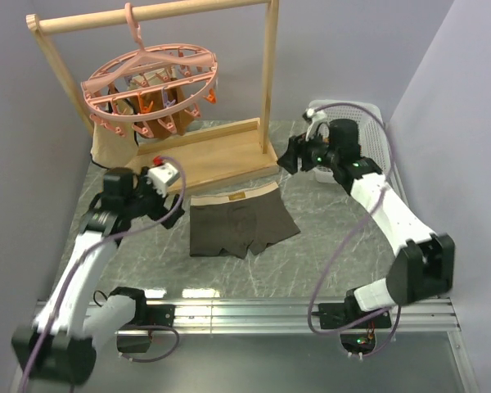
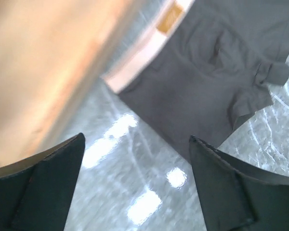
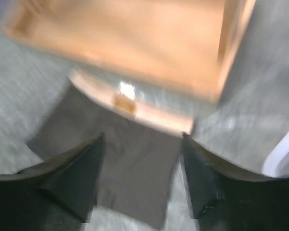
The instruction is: Clip the underwear to the hanger
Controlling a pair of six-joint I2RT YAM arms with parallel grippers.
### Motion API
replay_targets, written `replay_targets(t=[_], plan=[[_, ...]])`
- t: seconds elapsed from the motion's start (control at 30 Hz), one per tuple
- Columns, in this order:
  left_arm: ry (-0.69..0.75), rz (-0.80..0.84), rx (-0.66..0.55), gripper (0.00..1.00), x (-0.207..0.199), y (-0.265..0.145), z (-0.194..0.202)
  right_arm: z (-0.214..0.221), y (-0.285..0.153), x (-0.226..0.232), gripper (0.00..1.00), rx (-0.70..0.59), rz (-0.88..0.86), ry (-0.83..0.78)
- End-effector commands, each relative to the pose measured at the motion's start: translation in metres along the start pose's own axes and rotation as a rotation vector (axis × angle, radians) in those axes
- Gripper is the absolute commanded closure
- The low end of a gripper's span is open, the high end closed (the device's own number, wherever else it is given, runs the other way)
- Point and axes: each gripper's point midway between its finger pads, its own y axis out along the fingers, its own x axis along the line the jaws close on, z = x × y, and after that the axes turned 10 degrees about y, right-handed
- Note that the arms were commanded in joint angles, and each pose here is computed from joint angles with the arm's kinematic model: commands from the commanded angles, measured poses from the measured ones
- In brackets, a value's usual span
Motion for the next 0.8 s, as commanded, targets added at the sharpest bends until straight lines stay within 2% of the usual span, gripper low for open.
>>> replay_targets(t=[0.0, 0.1, 0.17, 0.2, 0.27, 0.3, 0.4, 0.47, 0.57, 0.7, 0.77], plan=[[0.057, -0.104, -0.037, 0.01, -0.002, -0.043, -0.002, -0.06, -0.032, 0.05, 0.23, -0.234, -0.105, -0.158], [0.014, -0.228, -0.09, 0.01, 0.007, -0.071, -0.018, -0.069, -0.04, 0.088, 0.2, -0.262, -0.167, -0.24], [-0.076, -0.306, -0.11, 0.01, 0.016, -0.082, -0.025, -0.078, -0.042, 0.107, 0.18, -0.284, -0.177, -0.313], [-0.138, -0.332, -0.135, 0.01, 0.02, -0.09, -0.036, -0.068, -0.034, 0.126, 0.18, -0.248, -0.208, -0.347], [-0.213, -0.371, -0.158, 0.01, 0.026, -0.098, -0.045, -0.076, -0.03, 0.137, 0.18, -0.276, -0.157, -0.477], [-0.264, -0.383, -0.194, 0.02, 0.029, -0.105, -0.058, -0.07, -0.023, 0.156, 0.18, -0.28, -0.174, -0.578], [-0.408, -0.419, -0.292, 0.01, 0.034, -0.122, -0.085, -0.065, -0.01, 0.169, 0.15, -0.282, -0.166, -0.675], [-0.449, -0.426, -0.398, 0.01, 0.038, -0.141, -0.116, -0.069, -0.007, 0.18, 0.11, -0.299, -0.199, -0.65], [-0.555, -0.445, -0.491, 0.01, 0.056, -0.162, -0.135, -0.082, -0.001, 0.187, 0.0, -0.345, -0.209, -0.545], [-0.725, -0.472, -0.544, 0.01, 0.079, -0.184, -0.151, -0.076, 0.001, 0.208, 0.0, -0.322, -0.336, -0.532], [-0.789, -0.479, -0.586, 0.02, 0.087, -0.194, -0.157, -0.064, -0.001, 0.229, 0.0, -0.289, -0.468, -0.551]])
